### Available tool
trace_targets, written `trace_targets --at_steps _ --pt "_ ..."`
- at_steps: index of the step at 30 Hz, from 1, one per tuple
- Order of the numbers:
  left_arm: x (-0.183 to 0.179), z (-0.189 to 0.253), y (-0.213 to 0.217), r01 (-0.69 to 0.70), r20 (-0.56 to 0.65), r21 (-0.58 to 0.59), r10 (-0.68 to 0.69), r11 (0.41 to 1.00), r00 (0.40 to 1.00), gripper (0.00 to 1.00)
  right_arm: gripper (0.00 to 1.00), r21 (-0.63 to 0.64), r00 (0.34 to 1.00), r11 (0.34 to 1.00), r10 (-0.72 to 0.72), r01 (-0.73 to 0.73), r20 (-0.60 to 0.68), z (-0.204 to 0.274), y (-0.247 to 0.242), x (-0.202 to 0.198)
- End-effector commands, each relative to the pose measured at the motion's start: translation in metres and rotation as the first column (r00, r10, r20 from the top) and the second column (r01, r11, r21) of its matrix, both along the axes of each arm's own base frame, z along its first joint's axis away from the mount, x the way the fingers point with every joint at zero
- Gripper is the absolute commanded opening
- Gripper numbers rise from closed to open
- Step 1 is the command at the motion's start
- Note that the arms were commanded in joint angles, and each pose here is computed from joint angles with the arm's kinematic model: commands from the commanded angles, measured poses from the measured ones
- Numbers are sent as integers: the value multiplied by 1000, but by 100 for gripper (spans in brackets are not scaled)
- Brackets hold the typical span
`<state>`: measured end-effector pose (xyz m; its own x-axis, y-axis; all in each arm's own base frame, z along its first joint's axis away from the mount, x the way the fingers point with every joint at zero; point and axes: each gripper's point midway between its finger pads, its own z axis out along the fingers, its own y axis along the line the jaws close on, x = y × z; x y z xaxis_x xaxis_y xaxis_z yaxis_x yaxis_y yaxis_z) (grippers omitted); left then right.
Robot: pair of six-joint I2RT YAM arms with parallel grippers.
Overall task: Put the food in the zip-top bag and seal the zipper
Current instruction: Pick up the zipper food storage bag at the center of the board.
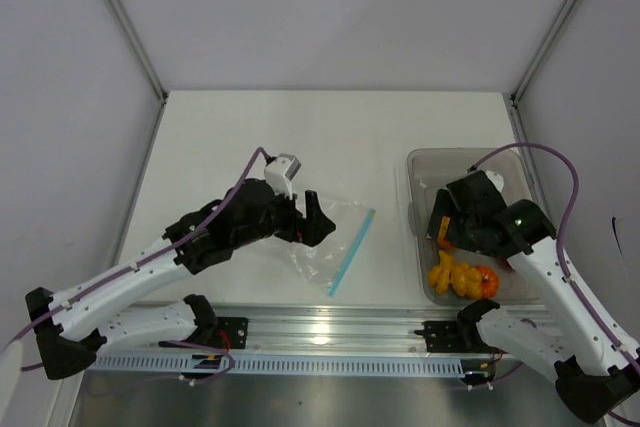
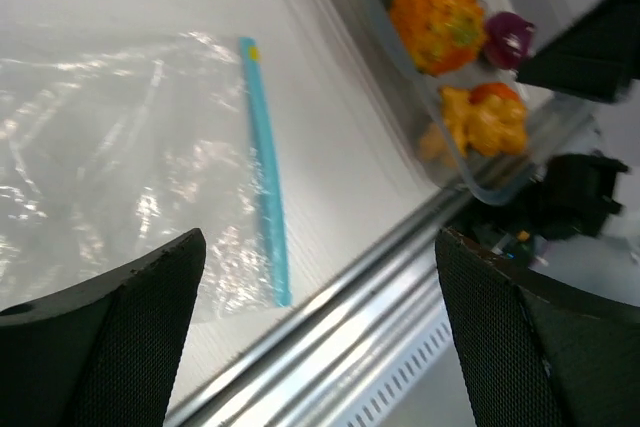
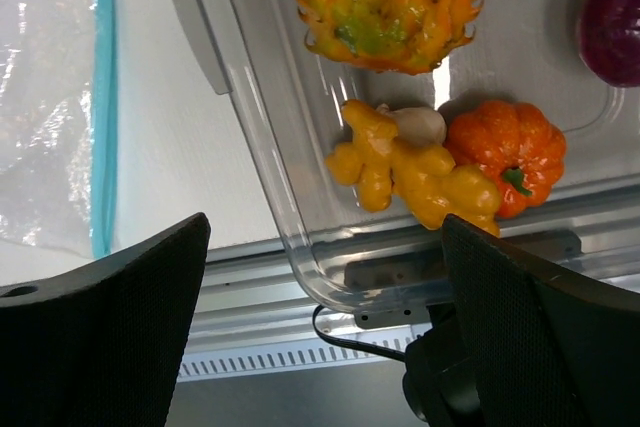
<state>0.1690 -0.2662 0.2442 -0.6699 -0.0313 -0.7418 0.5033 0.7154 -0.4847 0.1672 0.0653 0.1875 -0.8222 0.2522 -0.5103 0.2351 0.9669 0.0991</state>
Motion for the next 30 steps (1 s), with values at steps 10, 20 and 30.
trace_targets --at_steps 10,20,30 --pt "24 -43 -49 -89 200 291 30 953 979 100 99 138 985 988 39 -63 168 39 7 -9" --pt "19 -71 -76 12 110 304 -48 953 993 100 99 159 982 986 25 -55 186 42 2 -19" --pt "8 -104 -92 106 71 325 -136 940 988 76 99 195 981 979 22 -60 193 42 4 -27"
